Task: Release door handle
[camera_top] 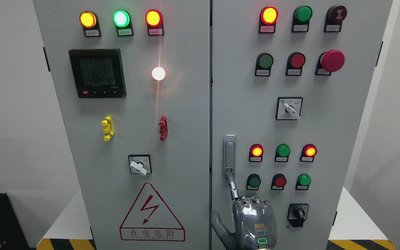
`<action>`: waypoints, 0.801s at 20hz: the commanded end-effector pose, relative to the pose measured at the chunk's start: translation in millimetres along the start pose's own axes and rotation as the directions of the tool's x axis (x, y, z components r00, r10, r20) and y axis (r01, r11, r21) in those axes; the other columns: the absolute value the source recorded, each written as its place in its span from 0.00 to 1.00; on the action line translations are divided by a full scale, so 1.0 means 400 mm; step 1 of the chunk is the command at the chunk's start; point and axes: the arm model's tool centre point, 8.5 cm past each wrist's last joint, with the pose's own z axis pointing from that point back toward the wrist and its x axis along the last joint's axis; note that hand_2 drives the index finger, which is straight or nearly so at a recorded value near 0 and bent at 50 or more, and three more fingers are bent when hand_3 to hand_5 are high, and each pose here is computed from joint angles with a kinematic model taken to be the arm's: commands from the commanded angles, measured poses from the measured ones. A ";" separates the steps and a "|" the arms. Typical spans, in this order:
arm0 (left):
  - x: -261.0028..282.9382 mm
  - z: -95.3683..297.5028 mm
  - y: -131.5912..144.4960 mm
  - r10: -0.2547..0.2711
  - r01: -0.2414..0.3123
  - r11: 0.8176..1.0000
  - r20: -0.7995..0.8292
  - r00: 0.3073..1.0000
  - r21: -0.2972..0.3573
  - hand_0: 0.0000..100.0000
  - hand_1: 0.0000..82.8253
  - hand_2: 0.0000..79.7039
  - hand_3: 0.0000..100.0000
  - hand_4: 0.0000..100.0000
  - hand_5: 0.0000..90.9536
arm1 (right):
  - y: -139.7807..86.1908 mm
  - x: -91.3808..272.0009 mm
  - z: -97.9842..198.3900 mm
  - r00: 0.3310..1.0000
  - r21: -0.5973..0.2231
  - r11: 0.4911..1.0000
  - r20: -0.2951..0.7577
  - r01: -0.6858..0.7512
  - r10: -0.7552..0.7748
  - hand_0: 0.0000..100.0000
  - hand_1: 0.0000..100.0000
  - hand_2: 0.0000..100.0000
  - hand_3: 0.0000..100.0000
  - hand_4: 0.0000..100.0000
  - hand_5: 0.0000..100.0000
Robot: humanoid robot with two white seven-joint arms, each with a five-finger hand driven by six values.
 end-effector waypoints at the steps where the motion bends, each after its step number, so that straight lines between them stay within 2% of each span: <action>1: 0.000 0.000 0.000 0.000 0.000 1.000 0.000 1.000 -0.001 0.12 0.67 0.00 0.00 0.00 0.00 | 0.011 -0.002 0.002 1.000 0.013 1.000 -0.003 -0.003 0.003 0.45 0.36 0.07 1.00 1.00 1.00; 16: 0.000 0.000 0.000 0.000 0.000 1.000 -0.002 1.000 -0.001 0.12 0.67 0.00 0.00 0.00 0.00 | 0.016 -0.005 0.008 1.000 0.020 1.000 -0.006 -0.003 0.003 0.45 0.36 0.07 1.00 1.00 1.00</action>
